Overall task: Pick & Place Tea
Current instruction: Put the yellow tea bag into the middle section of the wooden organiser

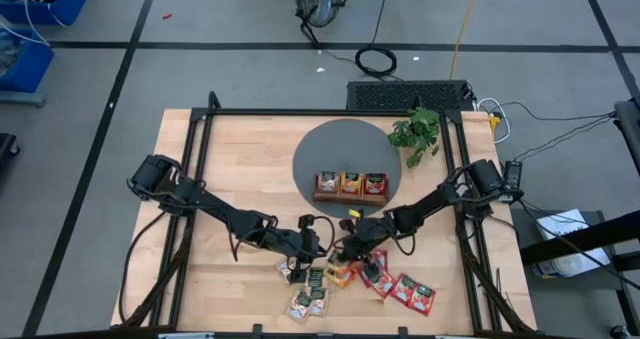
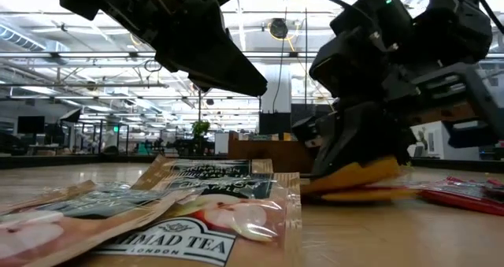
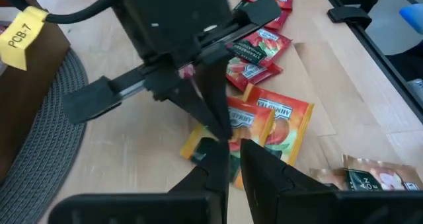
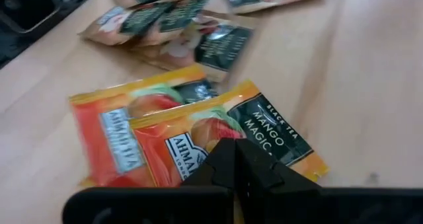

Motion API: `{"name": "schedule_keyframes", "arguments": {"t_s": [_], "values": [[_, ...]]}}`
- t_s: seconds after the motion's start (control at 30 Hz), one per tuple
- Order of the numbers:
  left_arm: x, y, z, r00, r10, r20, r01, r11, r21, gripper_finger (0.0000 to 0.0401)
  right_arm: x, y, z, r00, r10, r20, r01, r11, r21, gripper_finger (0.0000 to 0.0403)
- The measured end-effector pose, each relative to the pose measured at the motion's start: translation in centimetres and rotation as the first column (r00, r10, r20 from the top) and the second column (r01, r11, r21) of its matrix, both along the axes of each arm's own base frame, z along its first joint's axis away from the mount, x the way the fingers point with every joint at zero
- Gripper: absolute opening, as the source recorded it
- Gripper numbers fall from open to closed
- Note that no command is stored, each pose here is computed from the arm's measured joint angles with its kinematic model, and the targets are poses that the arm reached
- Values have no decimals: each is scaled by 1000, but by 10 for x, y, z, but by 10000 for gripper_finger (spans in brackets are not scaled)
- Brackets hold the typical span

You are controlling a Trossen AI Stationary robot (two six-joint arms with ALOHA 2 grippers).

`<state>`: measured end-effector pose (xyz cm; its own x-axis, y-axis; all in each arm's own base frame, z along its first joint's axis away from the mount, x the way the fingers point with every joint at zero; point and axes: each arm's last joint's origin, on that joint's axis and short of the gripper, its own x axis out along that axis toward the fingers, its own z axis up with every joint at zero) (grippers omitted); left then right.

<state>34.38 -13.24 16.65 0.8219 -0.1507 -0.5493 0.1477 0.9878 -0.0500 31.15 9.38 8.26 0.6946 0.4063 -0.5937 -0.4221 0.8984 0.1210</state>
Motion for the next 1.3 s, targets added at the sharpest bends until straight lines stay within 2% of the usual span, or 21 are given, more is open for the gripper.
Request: {"name": "schedule_keyframes", "arguments": {"t_s": [0.1, 0.57, 0.7, 1.03, 1.13, 1.3], "values": [[0, 0, 0, 1000, 1, 4, -1, 1000, -2, 42, -3, -5, -3, 998, -57, -1, 57, 998, -12, 0], [1, 0, 1, 1000, 9, 9, -9, 1000, -16, 42, -8, -17, -8, 991, -127, -37, 128, 992, 7, 0], [1, 0, 1, 1000, 14, 10, -14, 1000, -13, 42, -13, -26, -12, 978, -207, -38, 206, 978, -30, 0], [1, 1, 1, 998, 62, 23, -62, 998, 0, 42, -29, -34, -14, 967, -252, 34, 251, 967, 35, 0], [2, 2, 2, 994, 106, 32, -106, 994, -9, 42, -30, -36, -14, 965, -260, 34, 259, 965, 45, 0], [2, 6, -2, 966, 257, 33, -256, 966, -37, 42, -30, -36, -14, 963, -266, 33, 264, 963, 51, 0]]}}
